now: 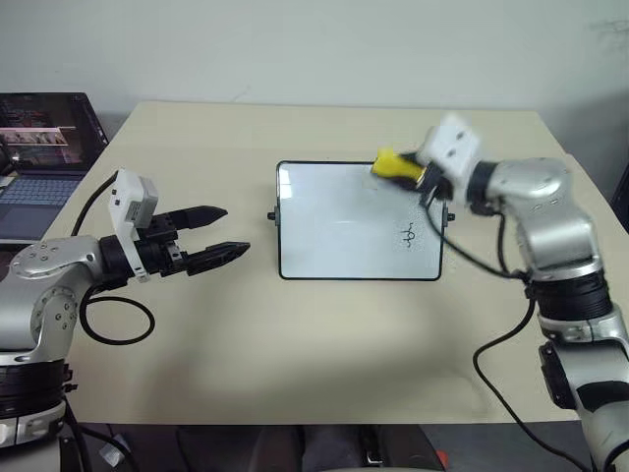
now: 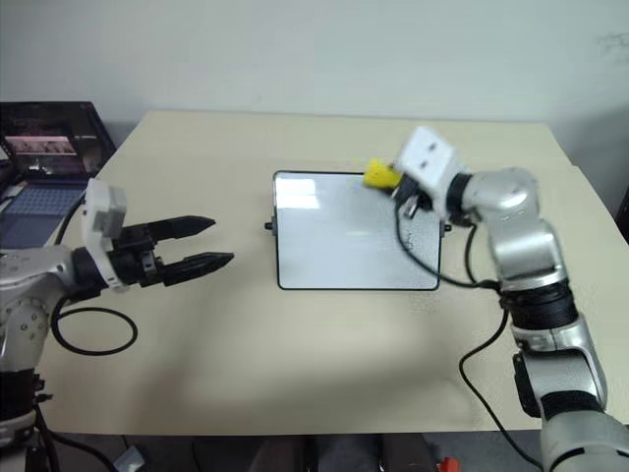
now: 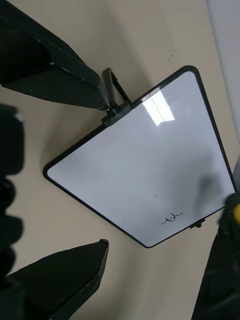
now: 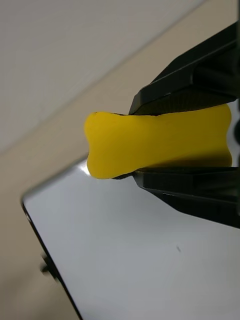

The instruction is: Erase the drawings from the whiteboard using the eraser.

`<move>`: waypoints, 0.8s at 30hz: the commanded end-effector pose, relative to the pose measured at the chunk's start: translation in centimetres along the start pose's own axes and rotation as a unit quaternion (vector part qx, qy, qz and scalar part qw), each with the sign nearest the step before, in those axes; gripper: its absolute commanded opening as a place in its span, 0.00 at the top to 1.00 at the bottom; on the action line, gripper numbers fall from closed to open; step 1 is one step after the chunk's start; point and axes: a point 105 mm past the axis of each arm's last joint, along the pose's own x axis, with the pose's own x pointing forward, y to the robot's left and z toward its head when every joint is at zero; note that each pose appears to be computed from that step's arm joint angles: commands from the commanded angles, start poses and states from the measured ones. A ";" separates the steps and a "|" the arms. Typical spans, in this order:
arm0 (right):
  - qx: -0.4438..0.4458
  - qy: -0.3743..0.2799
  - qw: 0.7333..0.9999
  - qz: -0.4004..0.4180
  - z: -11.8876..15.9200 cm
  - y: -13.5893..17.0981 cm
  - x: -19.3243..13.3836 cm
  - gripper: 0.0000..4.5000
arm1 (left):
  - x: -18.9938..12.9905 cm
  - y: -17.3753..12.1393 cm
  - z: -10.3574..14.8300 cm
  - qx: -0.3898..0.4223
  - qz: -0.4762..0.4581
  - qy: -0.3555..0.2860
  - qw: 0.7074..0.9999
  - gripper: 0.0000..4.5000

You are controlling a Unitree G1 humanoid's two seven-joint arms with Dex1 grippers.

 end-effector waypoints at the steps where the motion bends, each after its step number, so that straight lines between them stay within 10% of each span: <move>1: 0.070 -0.068 0.981 -0.169 0.5 -7.0 -3.3 0.76 | 0.0 -0.2 1.0 0.019 -0.007 -0.015 1.000 0.00; 8: 0.159 -0.060 0.910 -0.378 -5.4 -11.6 -7.9 0.76 | 0.1 -0.3 1.0 0.018 -0.008 -0.017 1.000 0.00; 17: 0.203 -0.027 0.824 -0.528 -13.1 -10.0 -12.8 0.76 | 0.4 -0.8 0.7 0.012 -0.014 -0.022 1.000 0.00; 24: 0.197 -0.001 0.823 -0.532 -15.8 -6.3 -13.2 0.76 | 0.6 -1.3 0.6 0.006 -0.019 -0.027 0.999 0.00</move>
